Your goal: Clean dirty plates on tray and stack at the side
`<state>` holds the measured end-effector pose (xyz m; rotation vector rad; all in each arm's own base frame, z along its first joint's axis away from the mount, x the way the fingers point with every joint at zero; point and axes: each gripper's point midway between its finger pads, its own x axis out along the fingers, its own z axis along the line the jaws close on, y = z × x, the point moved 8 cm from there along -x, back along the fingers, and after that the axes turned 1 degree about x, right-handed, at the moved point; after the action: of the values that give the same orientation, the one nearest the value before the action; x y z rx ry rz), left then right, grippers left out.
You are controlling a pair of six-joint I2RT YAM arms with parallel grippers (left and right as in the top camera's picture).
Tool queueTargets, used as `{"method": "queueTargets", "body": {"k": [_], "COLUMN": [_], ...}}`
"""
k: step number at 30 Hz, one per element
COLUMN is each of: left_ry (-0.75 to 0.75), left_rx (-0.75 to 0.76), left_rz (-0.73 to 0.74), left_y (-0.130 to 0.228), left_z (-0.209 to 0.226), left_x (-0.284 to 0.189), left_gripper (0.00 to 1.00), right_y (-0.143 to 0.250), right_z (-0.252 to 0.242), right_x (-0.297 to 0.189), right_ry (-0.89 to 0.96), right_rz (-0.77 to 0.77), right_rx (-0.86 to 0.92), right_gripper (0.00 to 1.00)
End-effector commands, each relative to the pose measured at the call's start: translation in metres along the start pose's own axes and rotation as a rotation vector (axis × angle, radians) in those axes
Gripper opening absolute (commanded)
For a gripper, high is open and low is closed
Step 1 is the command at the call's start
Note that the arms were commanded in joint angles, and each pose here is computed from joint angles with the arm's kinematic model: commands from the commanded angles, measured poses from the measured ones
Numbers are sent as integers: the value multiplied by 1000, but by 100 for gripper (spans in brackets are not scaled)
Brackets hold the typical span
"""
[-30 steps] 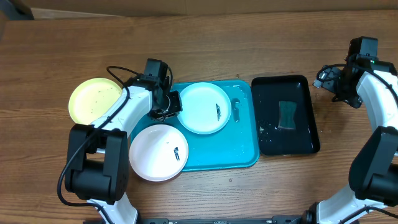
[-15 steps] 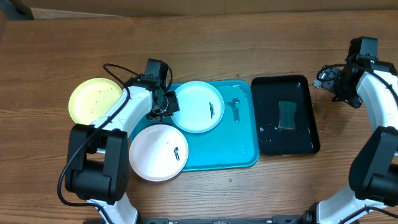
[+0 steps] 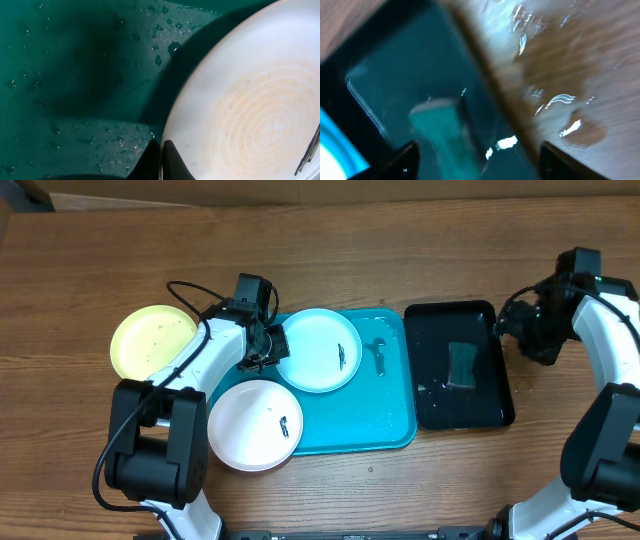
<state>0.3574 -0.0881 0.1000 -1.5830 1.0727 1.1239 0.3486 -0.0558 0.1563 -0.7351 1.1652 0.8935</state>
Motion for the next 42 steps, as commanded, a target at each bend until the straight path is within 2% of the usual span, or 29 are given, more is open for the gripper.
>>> {"method": "queueTargets", "body": {"k": [1, 12, 16, 23, 25, 29, 37, 38, 40, 42], "left_ry": [-14, -16, -16, -18, -18, -17, -15, -15, -15, -16], "left_rx": [0, 0, 0, 0, 0, 0, 1, 1, 1, 1], "left_rz": [-13, -8, -9, -7, -7, -7, -13, -14, -14, -14], "left_y": [-3, -2, -2, -2, -2, -2, -3, -3, -3, -3], "left_z": [-3, -2, -2, -2, -2, -2, -2, -3, -3, -2], "left_x": [3, 4, 4, 4, 4, 4, 4, 4, 4, 4], "left_gripper": [4, 5, 5, 5, 5, 4, 5, 4, 4, 4], "right_y": [13, 53, 59, 57, 57, 55, 60, 60, 60, 58], "right_z": [22, 54, 59, 54, 52, 51, 45, 45, 45, 47], "right_x": [-6, 13, 32, 57, 62, 67, 77, 77, 78, 76], "right_ry": [-39, 194, 225, 234, 240, 239, 242, 241, 238, 236], "right_rz": [43, 116, 80, 0, -13, -41, -39, -41, -47, -52], "right_rx": [-82, -264, -316, -337, -338, -340, -340, -340, -340, -341], "right_gripper": [69, 69, 75, 73, 68, 51, 49, 44, 22, 6]}}
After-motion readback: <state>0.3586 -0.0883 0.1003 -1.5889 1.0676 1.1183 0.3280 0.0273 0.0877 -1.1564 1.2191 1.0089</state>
